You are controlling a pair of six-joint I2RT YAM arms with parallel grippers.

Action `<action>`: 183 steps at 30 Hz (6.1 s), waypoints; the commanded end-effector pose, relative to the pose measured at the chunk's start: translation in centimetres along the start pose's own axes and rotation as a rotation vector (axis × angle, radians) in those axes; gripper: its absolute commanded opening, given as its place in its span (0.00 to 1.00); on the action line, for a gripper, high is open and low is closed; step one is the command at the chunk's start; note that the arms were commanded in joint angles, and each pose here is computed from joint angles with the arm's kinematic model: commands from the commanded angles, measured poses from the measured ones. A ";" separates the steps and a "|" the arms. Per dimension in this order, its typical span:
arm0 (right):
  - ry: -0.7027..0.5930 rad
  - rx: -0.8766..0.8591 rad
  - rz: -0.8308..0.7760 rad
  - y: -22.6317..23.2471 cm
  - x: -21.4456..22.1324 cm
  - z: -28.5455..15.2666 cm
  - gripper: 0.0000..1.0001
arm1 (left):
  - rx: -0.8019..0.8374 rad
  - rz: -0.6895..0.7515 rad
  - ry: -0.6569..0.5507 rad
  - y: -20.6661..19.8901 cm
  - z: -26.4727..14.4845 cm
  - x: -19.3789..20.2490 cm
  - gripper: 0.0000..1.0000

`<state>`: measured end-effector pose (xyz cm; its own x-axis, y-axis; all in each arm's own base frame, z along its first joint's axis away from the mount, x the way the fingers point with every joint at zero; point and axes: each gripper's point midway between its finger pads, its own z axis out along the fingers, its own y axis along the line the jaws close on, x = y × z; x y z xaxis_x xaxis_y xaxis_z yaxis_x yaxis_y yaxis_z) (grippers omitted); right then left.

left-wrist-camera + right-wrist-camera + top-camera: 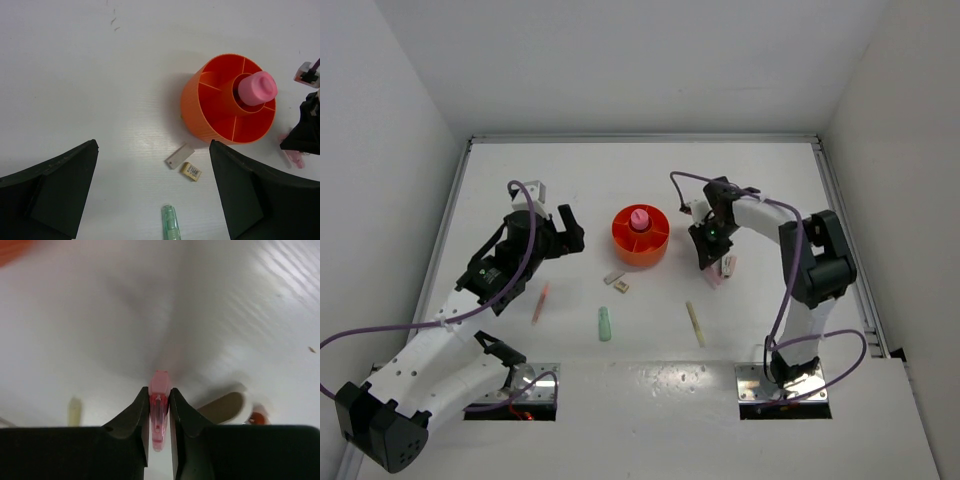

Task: Sort the stationery into containers
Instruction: Grab a piece of stationery with the right arm, then place the stationery into the container, then grab a piece of stationery with the left arm, then place the stationery into the container

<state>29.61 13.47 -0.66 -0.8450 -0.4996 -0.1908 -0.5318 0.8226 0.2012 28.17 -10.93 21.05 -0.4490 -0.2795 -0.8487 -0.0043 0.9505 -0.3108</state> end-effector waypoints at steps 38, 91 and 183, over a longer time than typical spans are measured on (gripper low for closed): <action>-1.137 -0.362 -0.293 7.3 -21.1 -10.4 0.09 | 0.127 0.037 -0.037 -1.9 0.0 -0.8 0.97; -1.083 -0.058 -0.112 3.4 -13.8 -18.4 0.60 | -0.215 0.082 0.588 -2.9 1.2 25.0 0.56; -1.148 -0.026 0.040 -3.5 -10.8 -20.8 0.52 | -0.153 0.290 -0.134 -19.5 19.5 2.1 0.45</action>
<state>39.27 10.11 19.68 -0.3383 0.0852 -0.9372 -0.4895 0.8346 0.2525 44.04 -32.06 13.87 -0.3802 0.0296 -0.9244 -0.0340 0.9984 0.0459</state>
